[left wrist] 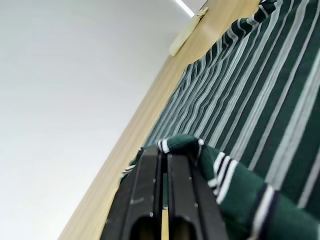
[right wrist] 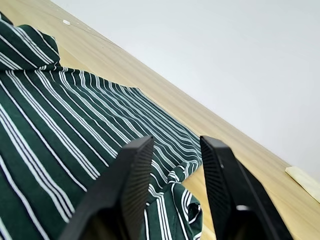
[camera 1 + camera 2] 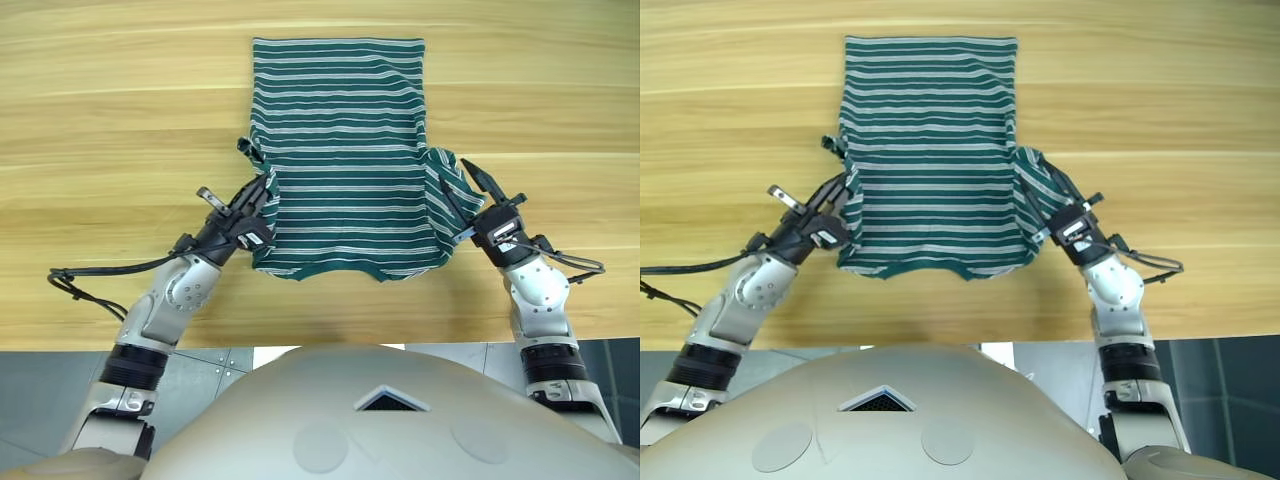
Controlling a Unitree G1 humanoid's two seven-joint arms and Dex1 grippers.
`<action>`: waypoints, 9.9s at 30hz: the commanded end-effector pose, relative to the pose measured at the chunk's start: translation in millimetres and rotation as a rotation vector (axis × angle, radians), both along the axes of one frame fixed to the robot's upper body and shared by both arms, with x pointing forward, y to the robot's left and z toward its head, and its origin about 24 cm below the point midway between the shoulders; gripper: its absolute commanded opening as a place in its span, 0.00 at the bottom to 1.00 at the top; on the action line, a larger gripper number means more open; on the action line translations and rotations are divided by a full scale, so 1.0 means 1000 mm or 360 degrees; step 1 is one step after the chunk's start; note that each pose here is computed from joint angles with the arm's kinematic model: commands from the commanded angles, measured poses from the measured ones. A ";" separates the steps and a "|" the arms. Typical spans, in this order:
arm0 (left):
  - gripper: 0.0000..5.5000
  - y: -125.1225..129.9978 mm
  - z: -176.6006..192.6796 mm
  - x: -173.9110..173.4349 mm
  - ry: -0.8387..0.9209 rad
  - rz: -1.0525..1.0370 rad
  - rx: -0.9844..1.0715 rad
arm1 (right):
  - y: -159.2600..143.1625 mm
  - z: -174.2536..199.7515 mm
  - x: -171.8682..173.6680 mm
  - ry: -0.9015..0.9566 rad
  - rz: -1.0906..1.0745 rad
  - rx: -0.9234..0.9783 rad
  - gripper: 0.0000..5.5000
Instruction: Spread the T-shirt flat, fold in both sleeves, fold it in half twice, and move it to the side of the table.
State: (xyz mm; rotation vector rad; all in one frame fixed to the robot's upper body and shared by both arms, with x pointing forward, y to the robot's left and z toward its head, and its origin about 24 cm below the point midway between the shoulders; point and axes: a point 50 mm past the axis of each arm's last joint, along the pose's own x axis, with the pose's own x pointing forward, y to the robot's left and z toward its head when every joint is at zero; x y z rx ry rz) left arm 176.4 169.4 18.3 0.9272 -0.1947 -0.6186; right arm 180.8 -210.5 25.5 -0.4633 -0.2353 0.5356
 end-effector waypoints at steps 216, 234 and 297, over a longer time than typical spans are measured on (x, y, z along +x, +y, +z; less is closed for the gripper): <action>0.48 0.045 -0.023 -0.060 0.0824 -0.0903 0.0638 | -0.035 -0.018 -0.063 0.0369 0.0684 -0.1322 0.40; 0.48 0.103 0.004 -0.072 0.0906 -0.0504 0.0813 | -0.035 -0.022 -0.068 0.0395 0.0731 -0.1308 0.40; 0.15 0.050 -0.034 -0.077 0.0892 -0.0937 0.0729 | -0.026 -0.016 -0.042 0.0251 0.0621 -0.1207 0.04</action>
